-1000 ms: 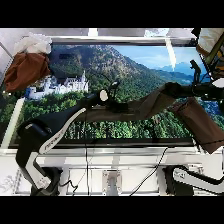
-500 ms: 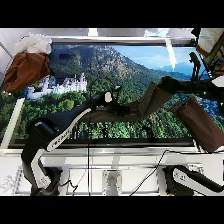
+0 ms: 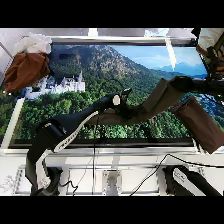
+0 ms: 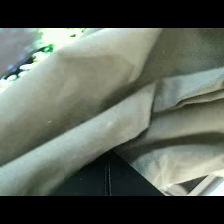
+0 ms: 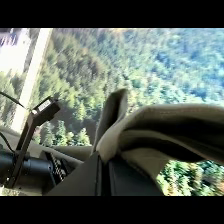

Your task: Fold the shirts.

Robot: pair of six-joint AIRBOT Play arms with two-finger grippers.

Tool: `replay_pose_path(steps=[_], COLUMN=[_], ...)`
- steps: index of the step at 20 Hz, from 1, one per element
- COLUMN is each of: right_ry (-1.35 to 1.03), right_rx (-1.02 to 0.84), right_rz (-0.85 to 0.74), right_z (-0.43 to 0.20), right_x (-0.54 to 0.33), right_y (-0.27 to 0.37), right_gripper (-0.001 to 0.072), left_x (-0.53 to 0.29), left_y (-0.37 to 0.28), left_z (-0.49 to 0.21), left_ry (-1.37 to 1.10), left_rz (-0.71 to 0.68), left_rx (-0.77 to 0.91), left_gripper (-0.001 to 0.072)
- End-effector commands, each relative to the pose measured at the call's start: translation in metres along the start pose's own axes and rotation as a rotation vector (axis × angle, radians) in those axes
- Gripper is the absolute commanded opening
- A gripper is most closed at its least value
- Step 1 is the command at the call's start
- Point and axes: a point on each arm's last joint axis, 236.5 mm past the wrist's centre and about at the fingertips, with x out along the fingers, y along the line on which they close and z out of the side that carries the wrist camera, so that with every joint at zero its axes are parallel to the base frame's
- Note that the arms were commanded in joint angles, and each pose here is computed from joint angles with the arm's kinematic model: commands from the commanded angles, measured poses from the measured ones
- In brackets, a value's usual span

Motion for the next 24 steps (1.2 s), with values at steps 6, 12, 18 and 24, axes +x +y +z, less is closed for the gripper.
replay_pose_path(steps=[6,12,18,24], right_ry=[0.039,0.037,0.178,0.296], right_rx=[-0.073,-0.156,-0.153,-0.11], right_rz=[0.069,0.2,0.416,0.43], right_z=[-0.009,-0.017,-0.095,-0.18], right_x=[0.009,0.056,0.142,0.211], right_y=[0.039,0.126,0.249,0.293], right_gripper=[0.0028,0.0028,0.0028,0.0374], left_x=[-0.164,-0.347,-0.442,-0.44], left_y=[-0.007,0.067,0.102,0.12], left_z=[0.119,0.158,0.132,0.106], left_ry=[-0.219,-0.526,-0.62,-0.514], left_rz=[0.084,0.318,0.431,0.509], left_rx=[0.236,0.144,0.074,0.056], left_gripper=[0.0024,0.0022,0.0021,0.0021])
